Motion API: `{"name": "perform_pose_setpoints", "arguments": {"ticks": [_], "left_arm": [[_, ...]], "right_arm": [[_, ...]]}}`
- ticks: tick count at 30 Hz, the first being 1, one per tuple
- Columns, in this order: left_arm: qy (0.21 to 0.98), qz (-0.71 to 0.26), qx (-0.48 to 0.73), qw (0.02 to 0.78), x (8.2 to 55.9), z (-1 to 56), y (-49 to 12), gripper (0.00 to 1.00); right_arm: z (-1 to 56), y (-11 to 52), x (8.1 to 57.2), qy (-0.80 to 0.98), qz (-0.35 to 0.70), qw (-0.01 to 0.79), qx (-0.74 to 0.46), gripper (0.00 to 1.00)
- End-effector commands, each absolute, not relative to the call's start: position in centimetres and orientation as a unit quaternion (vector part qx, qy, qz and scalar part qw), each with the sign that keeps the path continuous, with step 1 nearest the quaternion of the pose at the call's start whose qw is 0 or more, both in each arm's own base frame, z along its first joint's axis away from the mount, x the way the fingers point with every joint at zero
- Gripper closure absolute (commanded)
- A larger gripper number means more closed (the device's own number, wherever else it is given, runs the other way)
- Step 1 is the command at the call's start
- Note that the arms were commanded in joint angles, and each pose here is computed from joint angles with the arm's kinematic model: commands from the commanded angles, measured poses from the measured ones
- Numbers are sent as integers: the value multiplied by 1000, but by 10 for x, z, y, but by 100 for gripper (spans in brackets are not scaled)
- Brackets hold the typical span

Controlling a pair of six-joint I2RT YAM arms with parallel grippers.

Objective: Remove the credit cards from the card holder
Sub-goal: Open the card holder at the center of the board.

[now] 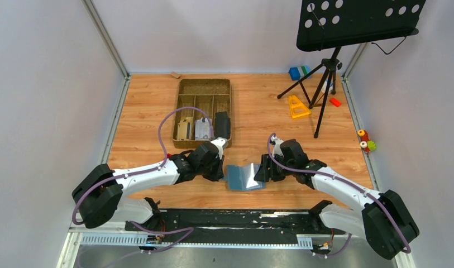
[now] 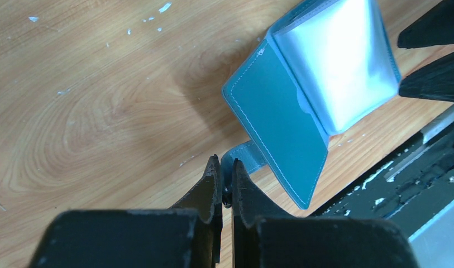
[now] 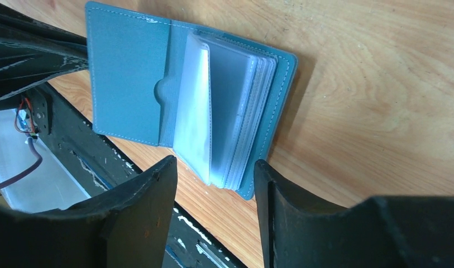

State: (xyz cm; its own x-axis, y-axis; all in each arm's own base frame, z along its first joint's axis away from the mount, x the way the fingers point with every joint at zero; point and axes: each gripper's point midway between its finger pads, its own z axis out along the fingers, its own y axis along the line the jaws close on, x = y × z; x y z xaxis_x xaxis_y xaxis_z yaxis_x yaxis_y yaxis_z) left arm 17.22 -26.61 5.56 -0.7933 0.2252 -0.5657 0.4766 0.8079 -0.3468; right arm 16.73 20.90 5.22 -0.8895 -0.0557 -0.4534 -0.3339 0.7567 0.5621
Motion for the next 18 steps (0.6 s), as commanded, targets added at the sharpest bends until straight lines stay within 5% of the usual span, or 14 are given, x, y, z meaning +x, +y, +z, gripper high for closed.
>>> {"name": "perform_pose_setpoints", "arguments": {"ticks": [1,12,18], "left_arm": [[915,-223,204,268,178,53,-261,100],[908,-247,216,260,173,45,-269,100],[909,-246,219,256,172,42,-270,100]], "right_arm": [[85,229,180,886,379,240,-114,48],[123,258,170,861,404,250,-180,49],[124,285,166,852,412,247,-207,61]]}}
